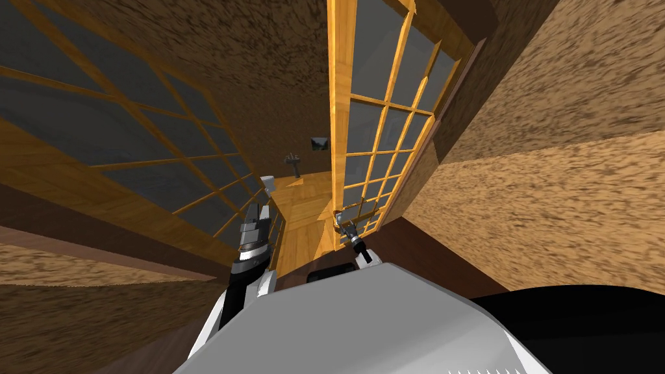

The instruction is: Push the door open

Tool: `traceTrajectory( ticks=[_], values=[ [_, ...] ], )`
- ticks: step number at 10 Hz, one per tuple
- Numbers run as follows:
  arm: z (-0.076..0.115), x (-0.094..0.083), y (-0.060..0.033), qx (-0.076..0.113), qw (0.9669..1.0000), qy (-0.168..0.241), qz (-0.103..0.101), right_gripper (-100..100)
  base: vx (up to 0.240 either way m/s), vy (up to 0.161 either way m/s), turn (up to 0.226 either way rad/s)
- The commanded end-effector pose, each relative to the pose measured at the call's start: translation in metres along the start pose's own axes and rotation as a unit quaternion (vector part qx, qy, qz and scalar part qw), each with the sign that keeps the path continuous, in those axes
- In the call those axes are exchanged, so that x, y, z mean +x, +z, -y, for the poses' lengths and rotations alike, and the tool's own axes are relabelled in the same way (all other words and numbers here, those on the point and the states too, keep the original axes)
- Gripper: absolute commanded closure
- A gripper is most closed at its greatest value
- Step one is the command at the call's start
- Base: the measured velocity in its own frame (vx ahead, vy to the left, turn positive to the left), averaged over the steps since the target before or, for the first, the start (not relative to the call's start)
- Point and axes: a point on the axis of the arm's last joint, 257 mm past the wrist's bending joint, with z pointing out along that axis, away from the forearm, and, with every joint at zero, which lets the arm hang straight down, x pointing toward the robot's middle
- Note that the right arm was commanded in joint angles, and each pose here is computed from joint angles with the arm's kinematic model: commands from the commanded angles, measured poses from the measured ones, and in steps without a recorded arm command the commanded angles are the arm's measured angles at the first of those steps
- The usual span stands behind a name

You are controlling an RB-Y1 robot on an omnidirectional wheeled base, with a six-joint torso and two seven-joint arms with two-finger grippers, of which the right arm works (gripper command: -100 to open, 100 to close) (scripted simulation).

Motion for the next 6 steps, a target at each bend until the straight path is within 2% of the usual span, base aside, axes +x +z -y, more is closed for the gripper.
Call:
traceTrajectory(
  ticks=[1, 3, 4, 5, 6],
  values=[
    [0.004, 0.001, 0.0014, -0.002, 1.0, 0.006, -0.001, -100, 0.185, 0.041, 0.019],
    [0.022, 0.004, 0.0054, -0.003, 0.9997, 0.025, -0.004, -100, 0.193, 0.03, 0.029],
    [0.017, 0.003, 0.004, -0.003, 0.9998, 0.02, -0.003, -100, 0.078, 0.017, -0.003],
    [0.017, 0.003, 0.004, -0.003, 0.9998, 0.02, -0.003, 100, -0.018, -0.001, -0.004],
    [0.017, 0.003, 0.004, -0.003, 0.9998, 0.02, -0.003, 100, -0.033, 0.005, 0.043]
  ],
)
